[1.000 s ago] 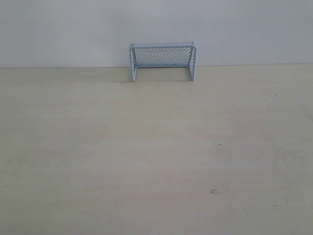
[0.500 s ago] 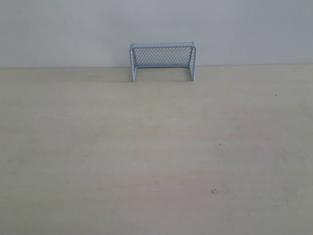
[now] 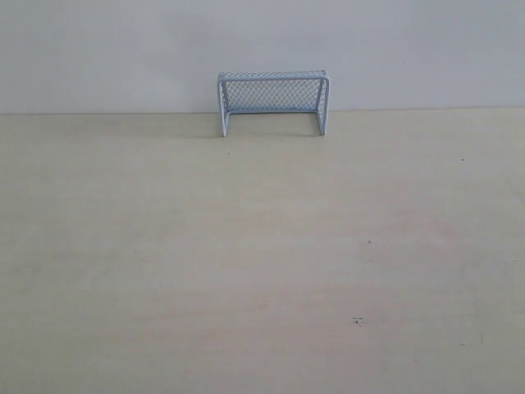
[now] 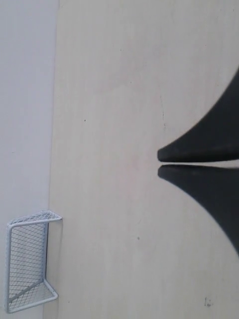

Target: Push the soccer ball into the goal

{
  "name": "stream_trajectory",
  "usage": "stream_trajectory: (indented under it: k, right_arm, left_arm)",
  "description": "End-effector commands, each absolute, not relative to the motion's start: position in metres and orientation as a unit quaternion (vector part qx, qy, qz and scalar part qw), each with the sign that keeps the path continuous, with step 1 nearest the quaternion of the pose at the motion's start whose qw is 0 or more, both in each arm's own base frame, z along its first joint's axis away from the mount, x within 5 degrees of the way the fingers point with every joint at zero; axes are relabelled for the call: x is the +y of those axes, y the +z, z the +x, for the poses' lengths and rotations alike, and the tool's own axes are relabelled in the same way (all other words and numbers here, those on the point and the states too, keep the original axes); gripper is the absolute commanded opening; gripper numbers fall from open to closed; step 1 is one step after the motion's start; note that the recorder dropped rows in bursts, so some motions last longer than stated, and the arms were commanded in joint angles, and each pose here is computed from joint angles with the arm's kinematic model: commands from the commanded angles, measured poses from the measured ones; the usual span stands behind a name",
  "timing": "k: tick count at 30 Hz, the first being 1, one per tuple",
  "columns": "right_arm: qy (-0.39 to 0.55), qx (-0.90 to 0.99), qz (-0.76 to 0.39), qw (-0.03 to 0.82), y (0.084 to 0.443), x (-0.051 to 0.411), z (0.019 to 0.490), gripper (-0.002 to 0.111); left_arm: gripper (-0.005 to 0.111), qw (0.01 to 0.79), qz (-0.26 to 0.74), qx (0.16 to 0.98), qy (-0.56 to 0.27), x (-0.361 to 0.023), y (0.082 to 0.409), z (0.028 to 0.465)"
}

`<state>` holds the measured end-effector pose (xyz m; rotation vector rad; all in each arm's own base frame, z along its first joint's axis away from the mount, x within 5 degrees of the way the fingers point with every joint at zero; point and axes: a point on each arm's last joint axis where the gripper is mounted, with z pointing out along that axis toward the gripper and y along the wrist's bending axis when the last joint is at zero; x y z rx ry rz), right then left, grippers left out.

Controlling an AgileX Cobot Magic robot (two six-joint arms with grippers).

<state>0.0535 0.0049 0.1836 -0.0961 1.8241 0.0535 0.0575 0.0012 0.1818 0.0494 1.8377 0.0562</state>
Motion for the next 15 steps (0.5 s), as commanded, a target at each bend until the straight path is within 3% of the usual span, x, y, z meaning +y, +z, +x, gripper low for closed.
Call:
stream_trajectory:
  k: [1,15]
  right_arm:
    - [0.022,0.787,-0.042,0.615,0.1831,0.0048,0.0535,0.0]
    - [0.024,0.792,-0.04,0.609,0.1818,0.0048,0.0532,0.0]
  left_arm:
    - [0.006,0.614,0.019,0.789,0.016,0.0005,0.1845,0.0576]
    - [0.006,0.614,0.019,0.789,0.016,0.0005,0.1845,0.0576]
